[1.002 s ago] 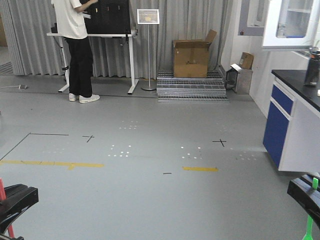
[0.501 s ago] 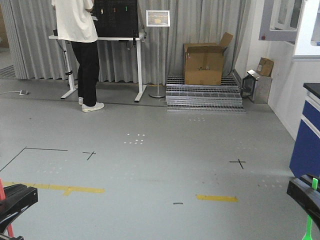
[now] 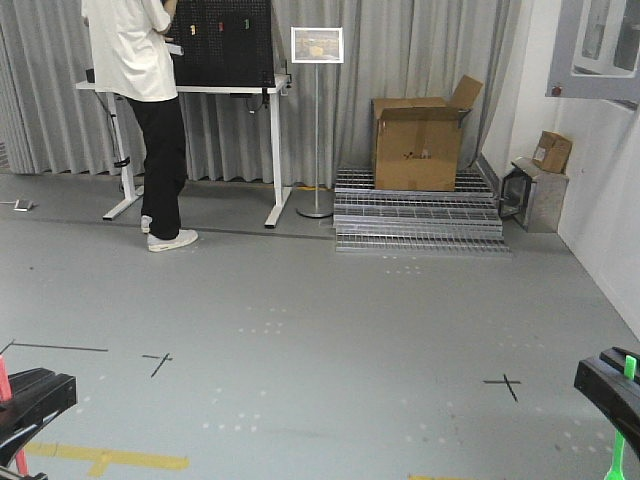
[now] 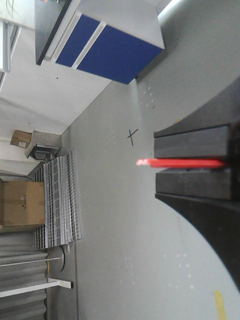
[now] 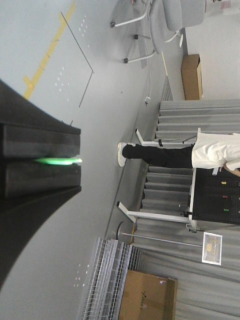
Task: Sort red and green spoons into left cabinet
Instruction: 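Drive the base across the floor toward the grey cabinet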
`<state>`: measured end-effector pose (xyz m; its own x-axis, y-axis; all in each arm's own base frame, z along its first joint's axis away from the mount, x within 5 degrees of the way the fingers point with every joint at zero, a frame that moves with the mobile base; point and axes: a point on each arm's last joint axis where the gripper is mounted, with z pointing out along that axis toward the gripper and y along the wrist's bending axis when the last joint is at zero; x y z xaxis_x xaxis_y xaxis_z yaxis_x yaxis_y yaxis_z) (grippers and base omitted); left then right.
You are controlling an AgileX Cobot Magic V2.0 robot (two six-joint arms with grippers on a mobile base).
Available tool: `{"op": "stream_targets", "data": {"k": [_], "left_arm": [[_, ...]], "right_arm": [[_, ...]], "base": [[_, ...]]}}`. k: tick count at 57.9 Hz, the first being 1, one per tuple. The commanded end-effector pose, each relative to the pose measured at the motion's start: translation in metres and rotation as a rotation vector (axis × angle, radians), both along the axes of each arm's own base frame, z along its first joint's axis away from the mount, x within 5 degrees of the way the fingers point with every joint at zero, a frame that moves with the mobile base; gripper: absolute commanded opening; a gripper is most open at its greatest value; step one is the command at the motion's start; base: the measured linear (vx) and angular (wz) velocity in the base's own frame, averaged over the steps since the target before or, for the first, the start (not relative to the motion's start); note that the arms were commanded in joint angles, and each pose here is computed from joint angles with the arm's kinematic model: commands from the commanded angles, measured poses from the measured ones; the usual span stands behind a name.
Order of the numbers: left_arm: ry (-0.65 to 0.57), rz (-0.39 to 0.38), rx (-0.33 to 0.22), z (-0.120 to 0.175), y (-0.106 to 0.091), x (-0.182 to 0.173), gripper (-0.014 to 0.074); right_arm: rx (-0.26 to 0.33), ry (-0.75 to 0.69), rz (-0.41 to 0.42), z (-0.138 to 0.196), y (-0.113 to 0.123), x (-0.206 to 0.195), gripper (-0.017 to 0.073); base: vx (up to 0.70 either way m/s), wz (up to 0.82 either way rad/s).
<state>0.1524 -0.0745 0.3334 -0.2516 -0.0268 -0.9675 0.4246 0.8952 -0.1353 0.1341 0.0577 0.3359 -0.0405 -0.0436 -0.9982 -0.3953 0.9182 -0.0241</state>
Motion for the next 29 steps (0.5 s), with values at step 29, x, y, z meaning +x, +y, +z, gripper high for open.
{"op": "stream_targets", "data": {"k": [29], "left_arm": [[-0.100, 0.017, -0.052, 0.0184, 0.0009, 0.0006, 0.0000]], "right_arm": [[0.041, -0.112, 0.018, 0.0186, 0.0012, -0.0017, -0.0001]], "base": [[0.60, 0.07]]}}
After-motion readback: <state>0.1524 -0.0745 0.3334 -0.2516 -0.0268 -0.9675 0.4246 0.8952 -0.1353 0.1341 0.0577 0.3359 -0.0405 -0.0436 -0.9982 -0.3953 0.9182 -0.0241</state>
